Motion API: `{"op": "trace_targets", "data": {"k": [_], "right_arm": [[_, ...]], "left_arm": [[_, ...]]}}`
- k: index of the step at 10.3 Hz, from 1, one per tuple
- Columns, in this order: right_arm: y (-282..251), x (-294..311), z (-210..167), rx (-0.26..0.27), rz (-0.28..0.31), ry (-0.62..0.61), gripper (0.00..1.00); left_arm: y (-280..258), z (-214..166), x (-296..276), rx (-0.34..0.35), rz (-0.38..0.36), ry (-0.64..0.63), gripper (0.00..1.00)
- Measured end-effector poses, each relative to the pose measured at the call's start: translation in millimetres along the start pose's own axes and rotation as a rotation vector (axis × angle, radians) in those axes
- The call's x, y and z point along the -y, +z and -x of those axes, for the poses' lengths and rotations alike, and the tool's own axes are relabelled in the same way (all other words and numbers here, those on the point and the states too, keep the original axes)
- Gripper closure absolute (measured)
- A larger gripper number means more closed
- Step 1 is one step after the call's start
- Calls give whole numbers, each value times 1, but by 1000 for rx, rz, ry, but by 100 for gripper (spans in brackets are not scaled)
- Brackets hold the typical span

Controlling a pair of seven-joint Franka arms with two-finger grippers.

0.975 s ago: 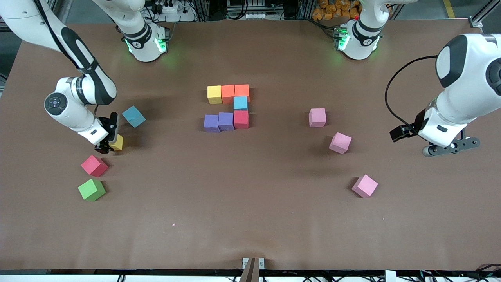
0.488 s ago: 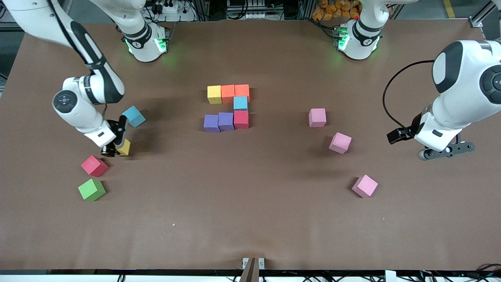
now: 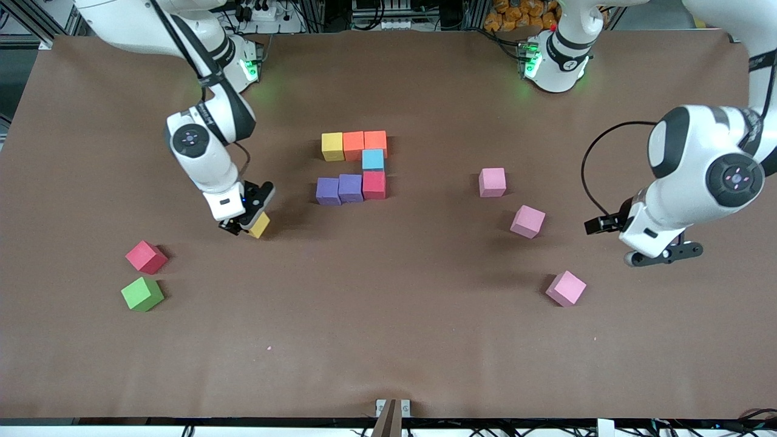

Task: Form number 2 with 11 blocks
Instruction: 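Place the yellow cube with the right gripper while the left gripper grasps pink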

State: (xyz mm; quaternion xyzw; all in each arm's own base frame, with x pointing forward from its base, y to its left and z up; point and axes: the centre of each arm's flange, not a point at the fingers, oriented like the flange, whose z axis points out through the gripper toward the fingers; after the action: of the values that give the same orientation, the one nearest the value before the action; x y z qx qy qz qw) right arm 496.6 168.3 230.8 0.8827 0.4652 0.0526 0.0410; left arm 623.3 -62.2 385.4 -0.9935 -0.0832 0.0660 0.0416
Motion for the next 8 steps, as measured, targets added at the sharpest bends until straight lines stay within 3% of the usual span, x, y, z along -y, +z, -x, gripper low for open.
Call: {"op": "trace_targets", "data": {"k": [4, 8], "right_arm": [[-9, 33, -48, -23, -5, 463, 43], [-17, 82, -140, 49, -23, 714, 43]], "left_arm": [[20, -15, -4, 18, -2, -1, 0], [31, -20, 1, 30, -3, -10, 0]]}}
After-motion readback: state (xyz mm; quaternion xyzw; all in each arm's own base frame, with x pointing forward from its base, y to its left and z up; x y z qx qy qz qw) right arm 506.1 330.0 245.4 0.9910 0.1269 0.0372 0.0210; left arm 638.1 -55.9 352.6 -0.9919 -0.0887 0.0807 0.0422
